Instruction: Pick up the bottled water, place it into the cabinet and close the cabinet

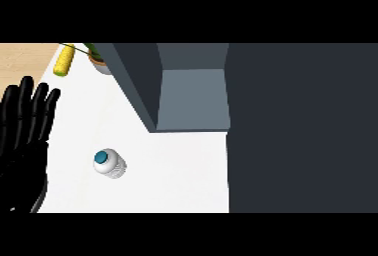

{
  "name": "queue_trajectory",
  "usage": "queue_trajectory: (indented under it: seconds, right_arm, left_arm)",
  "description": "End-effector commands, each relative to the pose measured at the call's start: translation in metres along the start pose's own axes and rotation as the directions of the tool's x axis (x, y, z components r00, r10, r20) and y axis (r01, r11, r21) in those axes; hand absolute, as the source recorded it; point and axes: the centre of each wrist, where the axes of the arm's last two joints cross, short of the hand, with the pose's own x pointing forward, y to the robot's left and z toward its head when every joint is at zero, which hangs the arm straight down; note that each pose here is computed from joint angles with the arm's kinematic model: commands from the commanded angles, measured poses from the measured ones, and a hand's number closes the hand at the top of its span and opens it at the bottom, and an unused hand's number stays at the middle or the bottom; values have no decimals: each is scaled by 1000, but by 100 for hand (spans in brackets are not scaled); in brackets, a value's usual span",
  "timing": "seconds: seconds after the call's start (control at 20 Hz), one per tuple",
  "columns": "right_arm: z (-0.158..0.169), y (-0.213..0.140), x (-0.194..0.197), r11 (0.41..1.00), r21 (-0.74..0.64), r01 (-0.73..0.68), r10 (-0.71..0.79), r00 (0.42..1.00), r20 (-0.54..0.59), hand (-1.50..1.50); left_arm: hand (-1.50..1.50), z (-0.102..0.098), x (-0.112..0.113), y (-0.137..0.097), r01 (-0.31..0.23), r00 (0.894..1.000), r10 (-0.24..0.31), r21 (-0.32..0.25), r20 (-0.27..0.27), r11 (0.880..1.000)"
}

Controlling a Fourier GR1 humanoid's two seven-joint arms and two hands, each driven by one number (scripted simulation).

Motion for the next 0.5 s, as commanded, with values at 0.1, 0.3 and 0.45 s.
queue_trajectory:
  seconds: [0.1, 0.3, 0.45]
  right_arm:
    - [8, 0, 8, 999, 0, -39, 39, 999, 19, -150]
    - [29, 14, 19, 976, 199, 93, -80, 994, -73, -150]
    - [51, 11, 41, 968, 228, 107, -94, 993, -66, -150]
  left_arm:
    - [-150, 19, 4, -10, 99, 995, -99, 123, -7, 987]
    - [-150, 50, 7, -5, 2, 987, 42, 274, -155, 962]
    - [-150, 61, 32, -12, -14, 981, 70, 292, -183, 956]
